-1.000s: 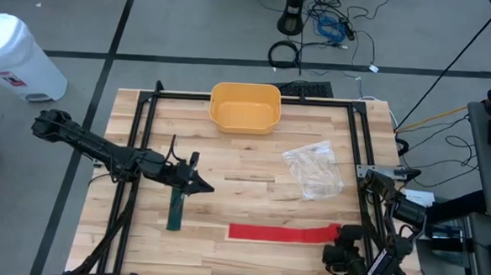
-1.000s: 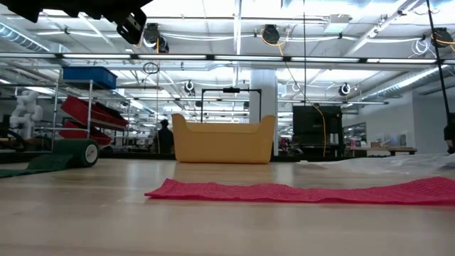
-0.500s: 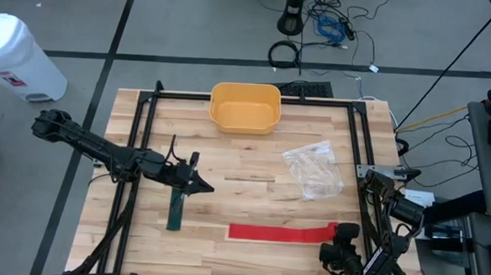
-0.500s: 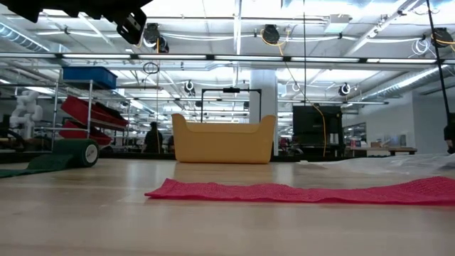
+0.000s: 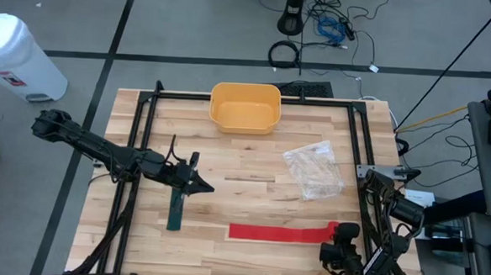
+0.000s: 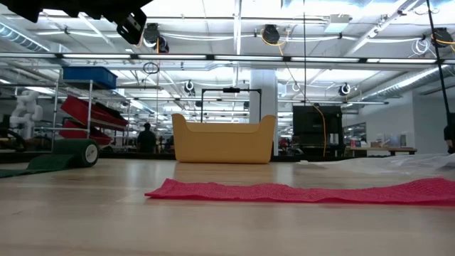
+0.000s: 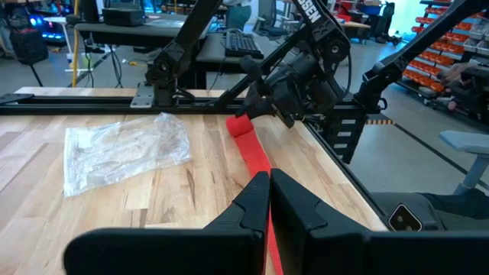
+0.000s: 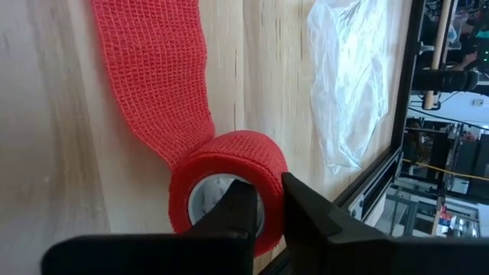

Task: Roll bandage
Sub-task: Roll the red bandage

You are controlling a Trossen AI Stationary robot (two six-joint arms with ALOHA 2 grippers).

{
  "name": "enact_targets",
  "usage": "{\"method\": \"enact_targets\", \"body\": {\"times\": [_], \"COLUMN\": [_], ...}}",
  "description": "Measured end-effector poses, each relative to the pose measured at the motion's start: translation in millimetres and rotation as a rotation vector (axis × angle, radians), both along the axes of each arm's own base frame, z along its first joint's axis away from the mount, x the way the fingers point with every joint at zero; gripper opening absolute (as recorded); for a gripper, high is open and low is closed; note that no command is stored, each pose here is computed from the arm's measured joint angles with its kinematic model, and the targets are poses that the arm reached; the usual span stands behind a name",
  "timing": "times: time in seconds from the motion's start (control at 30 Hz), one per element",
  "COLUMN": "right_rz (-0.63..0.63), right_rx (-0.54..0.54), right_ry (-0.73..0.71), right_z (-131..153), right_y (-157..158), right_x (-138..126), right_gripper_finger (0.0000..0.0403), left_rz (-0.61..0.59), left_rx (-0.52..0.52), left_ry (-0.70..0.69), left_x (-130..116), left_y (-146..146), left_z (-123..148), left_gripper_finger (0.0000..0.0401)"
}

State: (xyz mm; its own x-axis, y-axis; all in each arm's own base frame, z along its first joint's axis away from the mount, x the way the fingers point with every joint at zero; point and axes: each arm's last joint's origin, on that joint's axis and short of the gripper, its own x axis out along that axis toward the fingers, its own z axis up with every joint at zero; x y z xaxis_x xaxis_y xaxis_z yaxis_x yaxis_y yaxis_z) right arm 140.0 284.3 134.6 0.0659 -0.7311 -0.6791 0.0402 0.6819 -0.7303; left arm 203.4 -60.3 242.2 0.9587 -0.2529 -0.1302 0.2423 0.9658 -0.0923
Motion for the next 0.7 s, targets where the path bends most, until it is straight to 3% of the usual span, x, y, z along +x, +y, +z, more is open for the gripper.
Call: {"method": "enact_targets", "body": {"times": [0.3, 0.7], "right_rz": [-0.012, 0.189], "right_rx": [0.078, 0.063], "right_ry": [-0.080, -0.275], "right_z": [14.2, 45.7], "right_y": [11.8, 19.3], "right_x": [15.0, 55.0], "right_gripper_finger": [0.0039, 0.0040], "left_rz": [0.001, 0.001], "left_rx": [0.000, -0.001], "left_ry": [0.000, -0.006], "left_x": [0.0, 0.1], "left_y": [0.0, 0.1], "left_z": [0.0, 0.6], "left_gripper_finger": [0.0018, 0.0018]}}
